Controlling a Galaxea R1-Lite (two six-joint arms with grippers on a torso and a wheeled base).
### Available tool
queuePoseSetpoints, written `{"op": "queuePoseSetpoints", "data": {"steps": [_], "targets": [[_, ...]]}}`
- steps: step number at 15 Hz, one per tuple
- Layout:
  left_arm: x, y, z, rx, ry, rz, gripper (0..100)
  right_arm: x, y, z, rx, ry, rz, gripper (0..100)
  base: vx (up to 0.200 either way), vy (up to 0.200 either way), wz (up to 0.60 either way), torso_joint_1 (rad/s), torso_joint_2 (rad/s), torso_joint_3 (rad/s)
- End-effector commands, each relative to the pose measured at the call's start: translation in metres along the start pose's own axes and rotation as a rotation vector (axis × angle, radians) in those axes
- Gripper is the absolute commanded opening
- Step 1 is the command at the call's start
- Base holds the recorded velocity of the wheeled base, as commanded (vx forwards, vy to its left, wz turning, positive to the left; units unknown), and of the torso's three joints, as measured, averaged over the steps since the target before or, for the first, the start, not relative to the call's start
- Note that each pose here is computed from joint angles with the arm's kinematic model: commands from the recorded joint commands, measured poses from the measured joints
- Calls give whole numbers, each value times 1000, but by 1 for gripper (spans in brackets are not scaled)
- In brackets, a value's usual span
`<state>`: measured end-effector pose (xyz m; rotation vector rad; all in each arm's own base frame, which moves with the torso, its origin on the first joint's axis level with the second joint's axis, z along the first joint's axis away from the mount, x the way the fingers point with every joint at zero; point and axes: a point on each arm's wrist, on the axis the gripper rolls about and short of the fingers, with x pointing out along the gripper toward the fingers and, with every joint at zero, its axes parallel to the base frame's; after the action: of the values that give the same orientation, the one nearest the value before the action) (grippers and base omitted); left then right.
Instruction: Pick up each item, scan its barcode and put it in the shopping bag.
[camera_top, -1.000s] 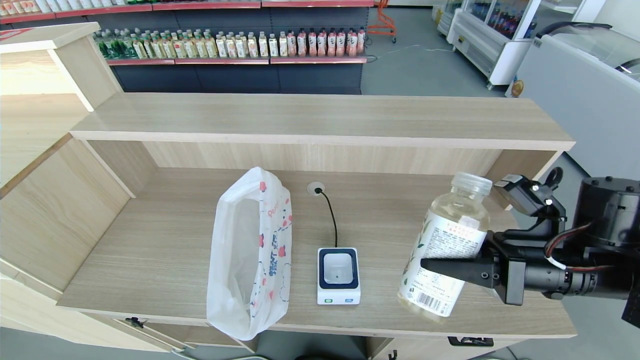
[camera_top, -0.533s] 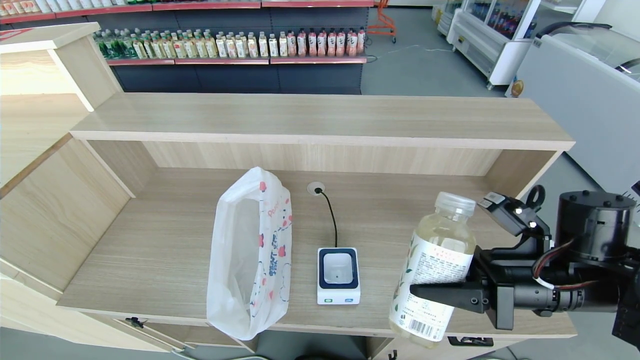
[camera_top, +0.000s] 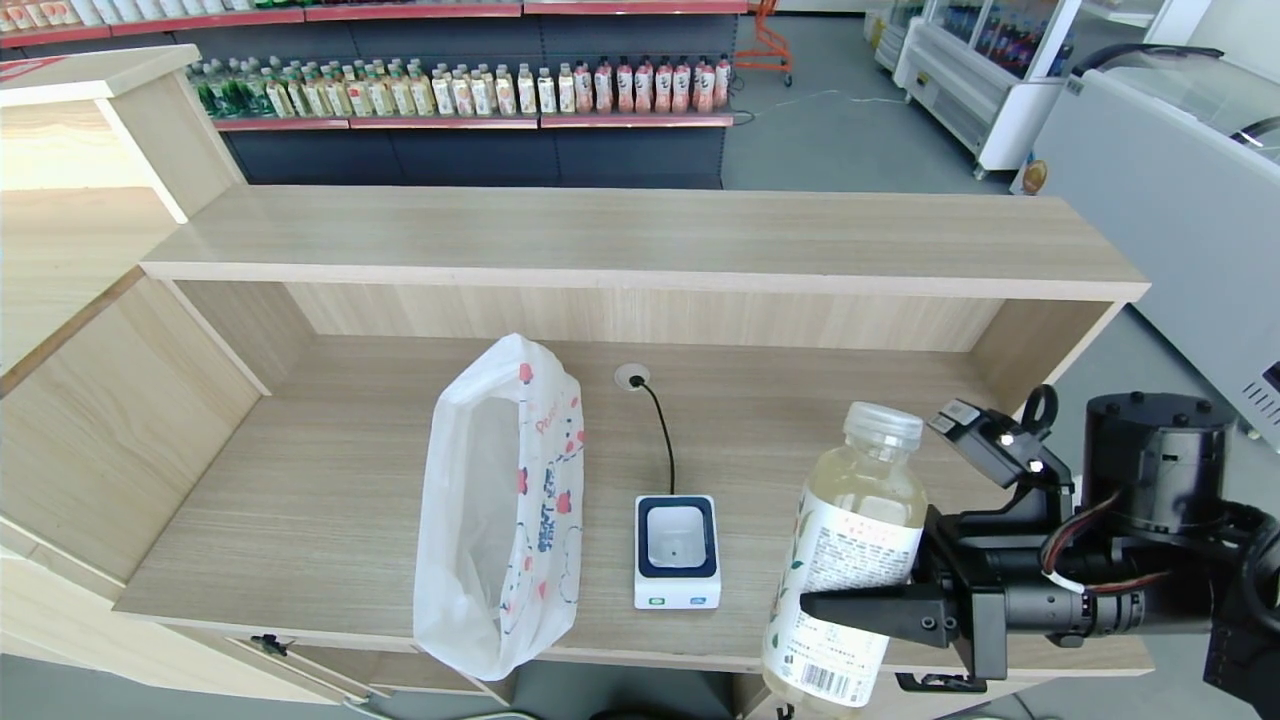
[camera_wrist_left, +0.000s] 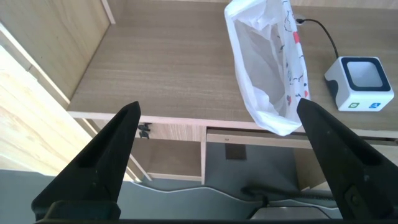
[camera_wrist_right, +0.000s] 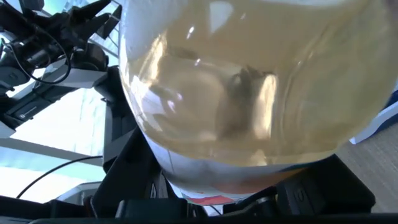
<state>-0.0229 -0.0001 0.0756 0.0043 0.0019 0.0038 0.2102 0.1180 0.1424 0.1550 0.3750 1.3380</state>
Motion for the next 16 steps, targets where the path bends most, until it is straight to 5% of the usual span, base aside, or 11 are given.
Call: {"op": "queuePoseSetpoints", "data": {"steps": [1, 12, 16], "targets": [[0, 0, 0, 0, 0, 1, 100, 1, 0, -1, 3, 4, 3, 0, 0, 0, 0, 0, 0, 0], [0, 0, 0, 0, 0, 1, 100, -3, 3, 3, -33, -14, -17, 0, 0, 0, 0, 0, 0, 0], [0, 0, 0, 0, 0, 1, 100, -29, -18, 17, -388, -75, -329, 0, 0, 0, 0, 0, 0, 0]]}}
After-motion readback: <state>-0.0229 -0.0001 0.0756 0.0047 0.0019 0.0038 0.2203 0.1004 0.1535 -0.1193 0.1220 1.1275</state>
